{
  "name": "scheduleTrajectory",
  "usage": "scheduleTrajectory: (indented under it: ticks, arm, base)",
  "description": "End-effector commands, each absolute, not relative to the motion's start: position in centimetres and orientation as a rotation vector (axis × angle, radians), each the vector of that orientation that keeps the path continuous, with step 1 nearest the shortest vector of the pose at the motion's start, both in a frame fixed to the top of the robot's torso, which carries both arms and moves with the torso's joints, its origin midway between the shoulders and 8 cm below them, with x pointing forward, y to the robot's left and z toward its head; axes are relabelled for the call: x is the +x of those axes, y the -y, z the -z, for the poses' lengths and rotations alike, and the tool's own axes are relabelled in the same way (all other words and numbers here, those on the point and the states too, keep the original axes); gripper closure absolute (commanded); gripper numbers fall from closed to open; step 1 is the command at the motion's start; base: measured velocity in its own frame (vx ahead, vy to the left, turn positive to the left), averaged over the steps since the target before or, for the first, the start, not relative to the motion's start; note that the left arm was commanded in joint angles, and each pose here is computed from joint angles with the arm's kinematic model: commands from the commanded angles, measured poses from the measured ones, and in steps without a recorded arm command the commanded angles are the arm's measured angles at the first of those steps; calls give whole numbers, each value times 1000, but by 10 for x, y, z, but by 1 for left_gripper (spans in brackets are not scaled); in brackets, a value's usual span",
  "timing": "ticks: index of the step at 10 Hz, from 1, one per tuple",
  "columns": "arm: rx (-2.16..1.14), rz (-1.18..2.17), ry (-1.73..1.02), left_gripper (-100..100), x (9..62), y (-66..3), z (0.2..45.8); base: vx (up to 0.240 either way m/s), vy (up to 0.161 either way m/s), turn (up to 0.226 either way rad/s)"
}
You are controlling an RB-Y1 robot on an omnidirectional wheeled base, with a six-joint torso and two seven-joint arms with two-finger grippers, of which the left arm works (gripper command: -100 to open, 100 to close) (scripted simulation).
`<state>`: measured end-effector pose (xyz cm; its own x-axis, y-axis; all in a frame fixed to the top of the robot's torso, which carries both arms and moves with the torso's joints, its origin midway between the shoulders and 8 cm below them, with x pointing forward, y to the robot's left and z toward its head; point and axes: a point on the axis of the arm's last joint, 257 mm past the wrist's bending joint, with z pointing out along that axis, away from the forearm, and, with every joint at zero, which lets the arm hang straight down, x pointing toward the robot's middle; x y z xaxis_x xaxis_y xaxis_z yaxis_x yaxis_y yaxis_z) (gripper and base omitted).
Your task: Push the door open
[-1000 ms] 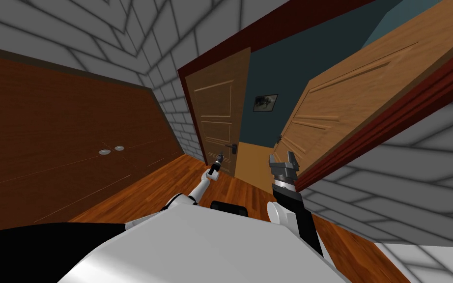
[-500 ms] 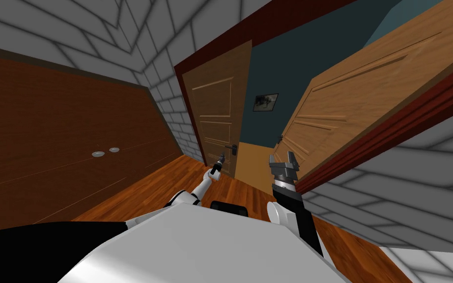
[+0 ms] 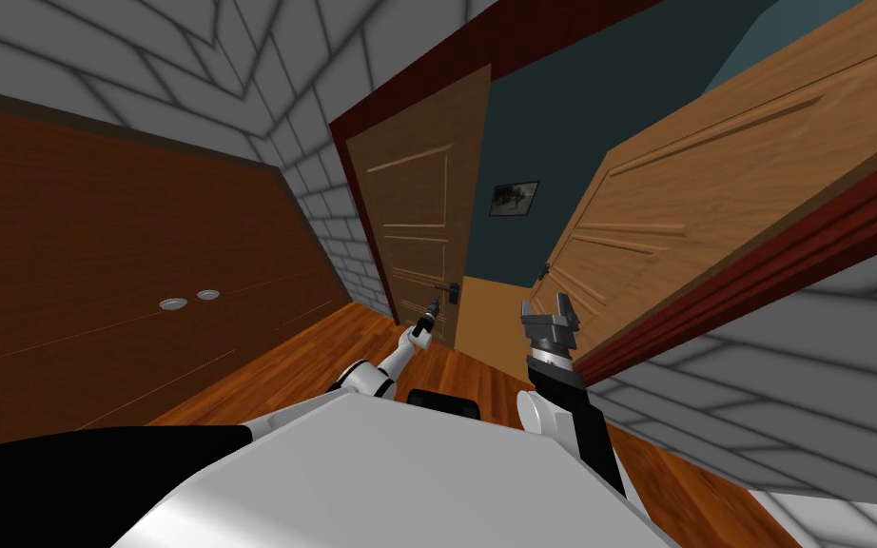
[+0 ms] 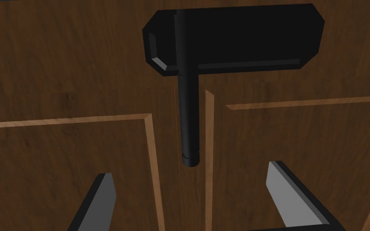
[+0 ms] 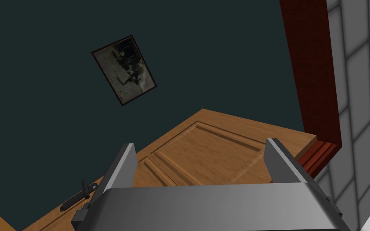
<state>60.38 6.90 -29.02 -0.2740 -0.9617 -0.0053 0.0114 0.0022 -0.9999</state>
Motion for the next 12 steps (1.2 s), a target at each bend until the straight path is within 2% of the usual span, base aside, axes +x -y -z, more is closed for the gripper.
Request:
scheduleTrajectory:
  ticks: [1, 5, 11, 12]
  arm:
    - [-1054, 1413, -1404, -100, 604, -69, 290]
    - [-1035, 1349, -1405, -100, 612, -107, 292]
    - [-1060, 1382, -1397, -100, 608, -88, 294]
    - [-1060, 1382, -1397, 100, 608, -88, 294]
  base:
    - [51, 7, -4]
    - [153, -39, -19]
    - [177, -56, -18]
    - [-16, 3, 8]
